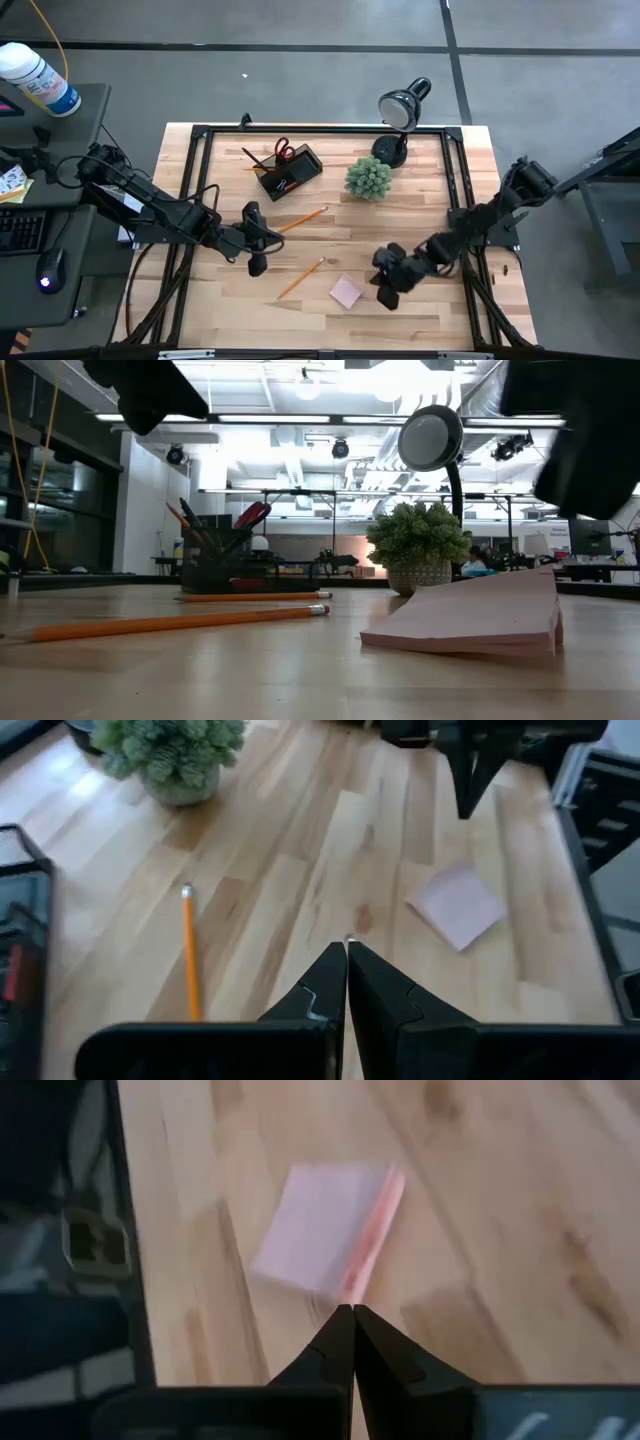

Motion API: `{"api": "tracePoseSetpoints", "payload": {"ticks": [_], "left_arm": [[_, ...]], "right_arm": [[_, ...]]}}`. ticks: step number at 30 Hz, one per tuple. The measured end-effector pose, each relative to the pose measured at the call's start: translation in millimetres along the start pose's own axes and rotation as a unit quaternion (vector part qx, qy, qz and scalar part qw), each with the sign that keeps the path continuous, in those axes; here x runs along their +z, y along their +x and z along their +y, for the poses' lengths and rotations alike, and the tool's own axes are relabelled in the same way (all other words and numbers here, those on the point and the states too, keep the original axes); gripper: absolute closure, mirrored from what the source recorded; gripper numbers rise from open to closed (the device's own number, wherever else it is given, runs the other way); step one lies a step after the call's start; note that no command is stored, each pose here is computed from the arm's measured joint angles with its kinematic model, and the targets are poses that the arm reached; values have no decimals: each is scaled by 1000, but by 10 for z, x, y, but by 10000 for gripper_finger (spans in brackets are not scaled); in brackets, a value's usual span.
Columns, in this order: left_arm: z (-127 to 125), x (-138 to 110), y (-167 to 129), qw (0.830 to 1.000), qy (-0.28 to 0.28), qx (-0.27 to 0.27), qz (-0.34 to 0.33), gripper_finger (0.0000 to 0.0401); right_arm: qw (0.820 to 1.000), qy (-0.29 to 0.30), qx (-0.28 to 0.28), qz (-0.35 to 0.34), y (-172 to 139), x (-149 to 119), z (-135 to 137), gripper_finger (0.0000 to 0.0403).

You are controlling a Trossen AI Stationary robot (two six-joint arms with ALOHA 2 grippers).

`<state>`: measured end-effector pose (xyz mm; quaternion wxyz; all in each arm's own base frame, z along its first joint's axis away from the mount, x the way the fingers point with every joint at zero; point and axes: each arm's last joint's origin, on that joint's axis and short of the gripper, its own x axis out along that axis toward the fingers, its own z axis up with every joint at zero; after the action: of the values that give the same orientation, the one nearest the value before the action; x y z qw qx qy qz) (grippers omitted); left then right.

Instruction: Pick and place office supplies into organizer

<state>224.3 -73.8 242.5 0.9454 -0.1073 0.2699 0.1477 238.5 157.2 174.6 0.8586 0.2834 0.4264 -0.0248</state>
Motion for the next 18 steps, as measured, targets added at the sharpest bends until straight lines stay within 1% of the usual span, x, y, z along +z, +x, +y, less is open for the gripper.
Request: {"api": "tracePoseSetpoints", "payload": {"ticks": [2, 6, 8, 11, 14, 16, 18], "left_arm": [[-7, 7, 0, 1000, -14, -6, -2, 396], [-31, -20, 63, 999, -51, -1, 3, 396], [-59, -52, 128, 997, -82, 0, 12, 396], [-96, -155, 254, 990, -131, 7, 43, 390], [-135, -229, 358, 987, -150, 5, 65, 369], [-174, -254, 426, 986, -154, -5, 69, 353], [-191, -269, 463, 986, -155, -7, 69, 337]], "right_arm": [[1000, -11, -5, 5, 23, -113, 36, 402], [1000, -17, -13, -18, 26, -271, 121, 402], [999, -14, -13, -27, 34, -321, 147, 402], [999, -13, 6, -33, 62, -353, 200, 402], [999, -7, 31, -28, 111, -364, 240, 402], [999, 11, 42, -14, 143, -379, 252, 402], [998, 52, 45, 12, 189, -413, 242, 401]]}}
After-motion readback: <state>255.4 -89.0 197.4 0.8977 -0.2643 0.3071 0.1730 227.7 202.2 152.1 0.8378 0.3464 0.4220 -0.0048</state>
